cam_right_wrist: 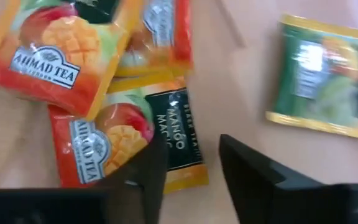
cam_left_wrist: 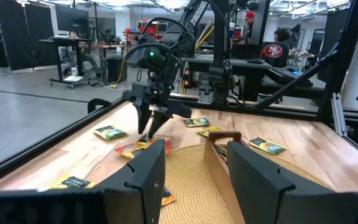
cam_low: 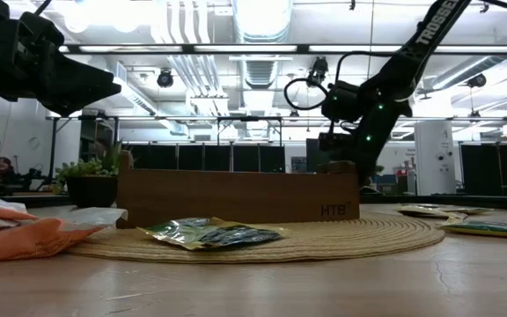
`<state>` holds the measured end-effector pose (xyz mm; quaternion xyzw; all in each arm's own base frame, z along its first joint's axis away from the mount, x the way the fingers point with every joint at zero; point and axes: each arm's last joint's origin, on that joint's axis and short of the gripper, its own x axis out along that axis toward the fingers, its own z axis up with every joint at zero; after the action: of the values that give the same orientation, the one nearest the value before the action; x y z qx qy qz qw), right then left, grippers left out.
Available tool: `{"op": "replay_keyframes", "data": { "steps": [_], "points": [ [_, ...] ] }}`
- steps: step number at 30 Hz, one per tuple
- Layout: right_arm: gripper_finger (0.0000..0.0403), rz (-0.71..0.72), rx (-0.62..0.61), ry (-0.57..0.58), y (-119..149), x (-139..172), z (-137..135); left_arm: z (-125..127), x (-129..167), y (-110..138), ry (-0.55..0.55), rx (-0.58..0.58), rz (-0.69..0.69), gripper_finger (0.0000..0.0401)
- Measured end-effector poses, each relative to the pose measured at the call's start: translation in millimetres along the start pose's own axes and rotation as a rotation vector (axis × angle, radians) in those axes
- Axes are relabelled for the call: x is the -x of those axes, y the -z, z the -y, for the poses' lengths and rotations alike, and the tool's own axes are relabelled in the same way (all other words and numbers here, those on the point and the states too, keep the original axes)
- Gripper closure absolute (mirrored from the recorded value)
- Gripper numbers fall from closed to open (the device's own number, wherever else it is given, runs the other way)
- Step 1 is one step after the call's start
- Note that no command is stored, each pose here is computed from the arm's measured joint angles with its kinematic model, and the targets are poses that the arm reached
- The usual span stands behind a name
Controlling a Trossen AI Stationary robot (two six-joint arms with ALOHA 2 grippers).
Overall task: Pick & Place Tea
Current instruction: Put the orange tea bag into the right section of the wooden organizer
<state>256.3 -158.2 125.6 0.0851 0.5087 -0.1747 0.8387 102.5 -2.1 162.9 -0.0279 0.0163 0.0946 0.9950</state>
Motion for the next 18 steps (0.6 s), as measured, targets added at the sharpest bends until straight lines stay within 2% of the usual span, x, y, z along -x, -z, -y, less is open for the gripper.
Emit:
{"op": "replay_keyframes", "data": {
  "steps": [6, 11, 18],
  "points": [
    [0.0384, -0.036, 0.041, 0.082, 2.4, 1.6, 3.7, 0.0, 0.0, 0.0, 0.0, 0.0, 0.0, 0.0236],
    [0.0393, -0.04, 0.039, 0.091, 0.6, 7.3, 4.8, 0.0, 0.0, 0.0, 0.0, 0.0, 0.0, 0.0236],
    [0.0394, 0.038, 0.061, 0.086, -8.1, 26.8, -4.4, 0.0, 0.0, 0.0, 0.0, 0.0, 0.0, 0.0236]
  ]
}}
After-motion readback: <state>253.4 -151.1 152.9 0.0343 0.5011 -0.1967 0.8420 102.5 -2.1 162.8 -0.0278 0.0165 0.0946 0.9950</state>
